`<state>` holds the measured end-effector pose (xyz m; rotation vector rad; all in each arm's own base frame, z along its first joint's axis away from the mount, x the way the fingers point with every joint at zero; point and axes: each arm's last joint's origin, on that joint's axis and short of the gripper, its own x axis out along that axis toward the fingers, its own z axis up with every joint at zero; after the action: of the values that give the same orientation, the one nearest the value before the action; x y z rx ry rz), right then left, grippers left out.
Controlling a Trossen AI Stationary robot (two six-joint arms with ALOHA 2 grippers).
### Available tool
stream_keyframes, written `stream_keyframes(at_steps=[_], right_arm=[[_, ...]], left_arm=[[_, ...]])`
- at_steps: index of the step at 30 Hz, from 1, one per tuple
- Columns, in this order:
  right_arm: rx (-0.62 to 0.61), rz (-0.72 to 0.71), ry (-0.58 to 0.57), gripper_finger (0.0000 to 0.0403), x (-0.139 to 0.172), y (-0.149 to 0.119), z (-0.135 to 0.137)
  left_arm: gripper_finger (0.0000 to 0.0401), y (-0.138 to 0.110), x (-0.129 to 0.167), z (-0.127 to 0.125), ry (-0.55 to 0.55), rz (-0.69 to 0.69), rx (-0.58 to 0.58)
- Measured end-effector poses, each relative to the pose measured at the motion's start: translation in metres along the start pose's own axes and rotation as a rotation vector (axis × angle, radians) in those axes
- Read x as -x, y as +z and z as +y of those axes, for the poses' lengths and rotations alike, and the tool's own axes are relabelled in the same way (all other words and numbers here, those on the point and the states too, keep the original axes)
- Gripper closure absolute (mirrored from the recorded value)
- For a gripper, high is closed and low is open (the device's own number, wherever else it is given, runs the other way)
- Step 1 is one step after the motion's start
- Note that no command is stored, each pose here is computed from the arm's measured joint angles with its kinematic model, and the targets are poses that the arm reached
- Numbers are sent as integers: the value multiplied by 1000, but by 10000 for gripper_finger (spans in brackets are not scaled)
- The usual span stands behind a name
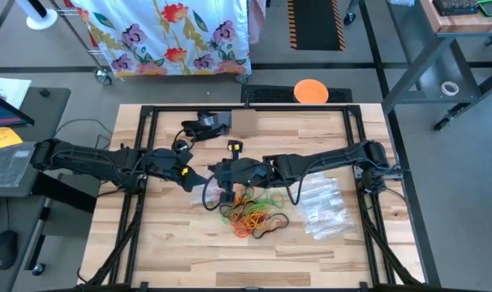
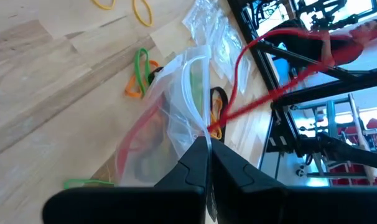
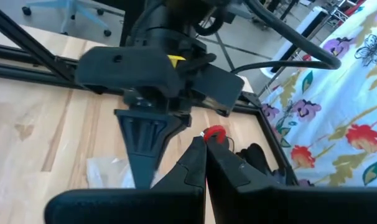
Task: Sort rubber bands
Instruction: Put the red rubber band into the transparent zip bag
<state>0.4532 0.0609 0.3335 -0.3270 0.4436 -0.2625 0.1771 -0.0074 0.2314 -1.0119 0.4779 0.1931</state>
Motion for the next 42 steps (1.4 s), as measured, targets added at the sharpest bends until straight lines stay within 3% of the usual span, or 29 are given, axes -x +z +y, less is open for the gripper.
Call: stream_keyframes(at_steps=[7,20,30,42], right_arm=[[-9,2,-15,403,-3,-1,-6],[-17,-8,71,403,7,2,20],[-25,25,103,403,-4,-9,34],[-27,99,150,403,9,-15,57]], left_arm=[[401,0,0,0,-2,3,-1],[401,-1,0,-1,-16,20,28],[401,3,1,-14,-188,49,28],[401,3,1,-13,-175,48,18]])
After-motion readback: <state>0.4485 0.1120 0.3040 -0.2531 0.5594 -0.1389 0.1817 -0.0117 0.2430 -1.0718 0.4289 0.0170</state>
